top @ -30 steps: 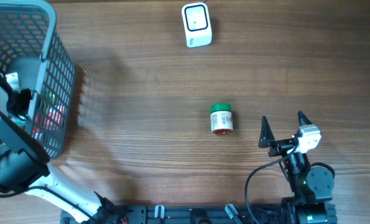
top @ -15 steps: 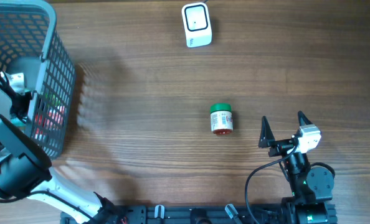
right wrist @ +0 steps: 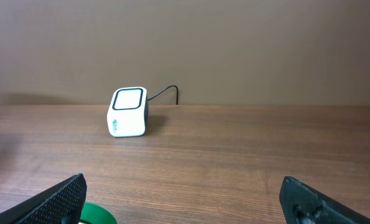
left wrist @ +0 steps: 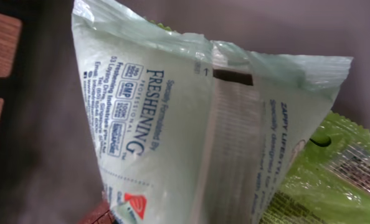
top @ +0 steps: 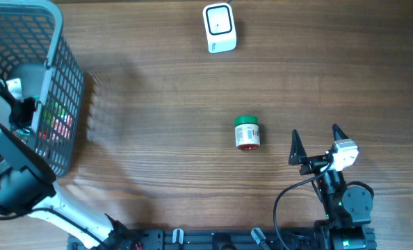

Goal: Scan the item barcode
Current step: 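Reach left gripper into basket and grasp green snack bag, then carry bag with left gripper and drop it beside the jar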

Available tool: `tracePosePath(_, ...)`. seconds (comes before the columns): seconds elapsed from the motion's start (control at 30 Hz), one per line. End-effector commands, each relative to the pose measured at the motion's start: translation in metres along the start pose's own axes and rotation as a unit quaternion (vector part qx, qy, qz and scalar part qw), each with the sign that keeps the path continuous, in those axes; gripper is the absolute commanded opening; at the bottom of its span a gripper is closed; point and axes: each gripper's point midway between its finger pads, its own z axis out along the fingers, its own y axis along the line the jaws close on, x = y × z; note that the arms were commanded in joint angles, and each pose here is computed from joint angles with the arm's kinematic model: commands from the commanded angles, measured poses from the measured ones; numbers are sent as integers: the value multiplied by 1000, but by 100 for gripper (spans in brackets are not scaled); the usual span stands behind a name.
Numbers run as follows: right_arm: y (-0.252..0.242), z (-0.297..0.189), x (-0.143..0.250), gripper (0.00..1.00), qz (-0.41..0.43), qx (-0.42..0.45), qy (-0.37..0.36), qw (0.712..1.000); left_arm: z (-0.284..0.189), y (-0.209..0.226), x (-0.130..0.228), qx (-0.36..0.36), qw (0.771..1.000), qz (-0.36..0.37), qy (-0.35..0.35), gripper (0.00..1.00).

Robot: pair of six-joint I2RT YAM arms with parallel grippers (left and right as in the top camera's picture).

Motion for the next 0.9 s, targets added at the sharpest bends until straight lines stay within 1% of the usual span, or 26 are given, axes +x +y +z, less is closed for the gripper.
tracePosePath(0.0,-3,0,-1,100,-5,7,-2,1000,-23,6,-35,9,998,-51,-28,4)
tracePosePath(0.03,-3,0,-1,100,-5,7,-2,1000,-43,12,-49,3,997,-53,-51,4)
tracePosePath(0.07,-3,0,-1,100,-5,7,-2,1000,-75,22,-70,-7,994,-66,-90,4)
tracePosePath(0.13,-3,0,-1,100,-5,7,-2,1000,-121,33,-92,-17,985,-90,-144,4)
tracePosePath(0.2,-3,0,-1,100,-5,7,-2,1000,-176,43,-109,-24,970,-123,-208,4)
tracePosePath(0.23,-3,0,-1,100,-5,7,-2,1000,-197,45,-113,-26,963,-132,-232,4)
tracePosePath(0.27,-3,0,-1,100,-5,7,-2,1000,-231,47,-116,-29,953,-140,-269,4)
tracePosePath(0.3,-3,0,-1,100,-5,7,-2,1000,-251,47,-117,-31,946,-139,-292,4)
tracePosePath(0.37,-3,0,-1,100,-5,7,-2,1000,-300,40,-117,-27,925,-152,-347,4)
tracePosePath(0.43,-3,0,-1,100,-5,7,-2,1000,-351,27,-113,-11,901,-165,-401,4)
tracePosePath(0.5,-3,0,-1,100,-5,7,-2,1000,-391,8,-107,7,882,-160,-443,4)
tracePosePath(0.57,-3,0,-1,100,-5,7,-2,1000,-418,-11,-100,22,871,-143,-469,4)
tracePosePath(0.63,-3,0,-1,100,-5,7,-2,1000,-454,-45,-86,53,858,-112,-498,4)
tracePosePath(0.7,-3,0,-1,100,-5,7,-2,1000,-473,-77,-70,90,853,-92,-505,4)
tracePosePath(0.73,-3,0,-1,100,-5,7,-2,1000,-480,-94,-61,113,853,-84,-503,4)
tracePosePath(0.8,-3,0,-1,100,-5,7,-2,1000,-484,-130,-39,166,859,-74,-479,4)
tracePosePath(0.87,-3,0,-1,100,-5,7,-2,1000,-474,-160,-19,207,875,-73,-432,4)
